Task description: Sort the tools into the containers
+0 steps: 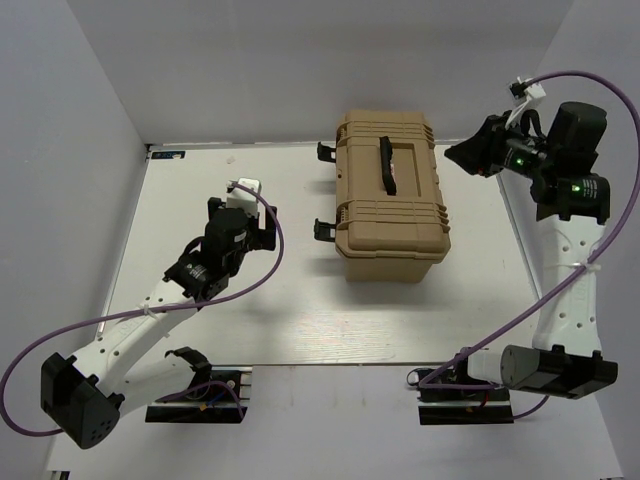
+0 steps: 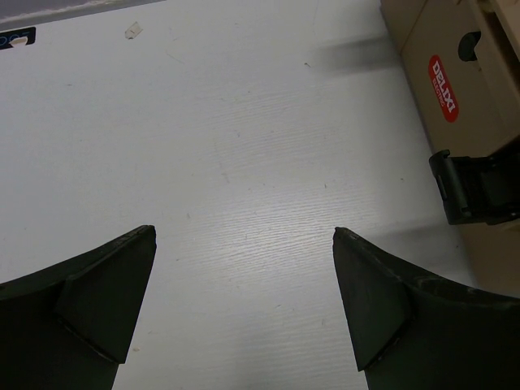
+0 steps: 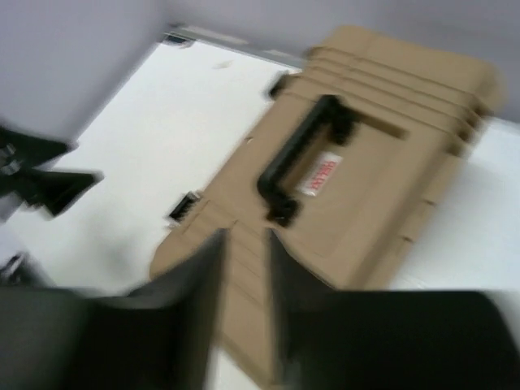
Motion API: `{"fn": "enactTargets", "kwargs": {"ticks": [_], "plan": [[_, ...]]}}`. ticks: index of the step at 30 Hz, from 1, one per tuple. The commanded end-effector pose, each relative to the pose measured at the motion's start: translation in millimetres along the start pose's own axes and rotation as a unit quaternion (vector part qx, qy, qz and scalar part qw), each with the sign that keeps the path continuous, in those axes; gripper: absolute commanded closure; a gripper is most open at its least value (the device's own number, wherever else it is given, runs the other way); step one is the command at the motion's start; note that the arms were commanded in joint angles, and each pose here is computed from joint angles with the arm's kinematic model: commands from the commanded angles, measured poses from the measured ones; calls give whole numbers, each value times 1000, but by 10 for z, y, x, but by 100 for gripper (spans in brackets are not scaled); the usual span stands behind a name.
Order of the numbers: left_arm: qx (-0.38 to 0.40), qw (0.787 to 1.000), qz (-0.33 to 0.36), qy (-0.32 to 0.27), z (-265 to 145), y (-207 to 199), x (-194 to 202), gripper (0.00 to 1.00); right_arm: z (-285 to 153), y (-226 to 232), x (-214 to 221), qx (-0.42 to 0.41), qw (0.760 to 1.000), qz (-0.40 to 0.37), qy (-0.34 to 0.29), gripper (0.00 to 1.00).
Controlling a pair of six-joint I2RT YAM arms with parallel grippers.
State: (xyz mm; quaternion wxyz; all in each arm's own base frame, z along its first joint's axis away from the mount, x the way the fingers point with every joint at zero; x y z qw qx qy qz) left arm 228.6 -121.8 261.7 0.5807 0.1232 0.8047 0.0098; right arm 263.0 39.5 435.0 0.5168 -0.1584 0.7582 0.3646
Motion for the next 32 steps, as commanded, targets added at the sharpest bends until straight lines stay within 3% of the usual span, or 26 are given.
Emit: {"fn": "enactTargets", "kwargs": {"ticks": [1, 2, 3, 4, 10, 16, 19, 32], "plan": [[8, 1000, -12, -15, -46, 13, -35, 0, -53, -362, 99, 210, 978, 3, 3, 57], [8, 1000, -12, -15, -46, 13, -35, 0, -47, -408, 141, 234, 972, 7, 9, 49], [13, 1000, -10, -11, -28, -4, -20, 0, -33, -504, 272, 255, 966, 0, 34, 23], [13, 1000, -10, -11, -28, -4, -20, 0, -96, -598, 317, 314, 949, -6, 39, 10], [22, 1000, -6, -3, 8, -38, 11, 0, -178, -840, 972, 410, 905, 5, 113, 10], [27, 1000, -6, -3, 7, -47, 11, 0, -239, -852, 1419, 401, 907, 9, 131, 10], [32, 999, -4, 2, 25, -64, 27, 0, -322, -763, 1511, 401, 911, -2, 100, 10], [82, 997, -6, 8, 47, -171, 29, 0, -390, -663, 1982, 370, 924, 4, 92, 10]]}}
Point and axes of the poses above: each gripper's point midway between its finger pads, its own z axis out along the fingers, its own y axis along the line the jaws close on, x = y × z, the point moved 9 cm from there along -z, back along the fingers, and after that the axes turned 6 degrees about z, right-handed, at the moved point
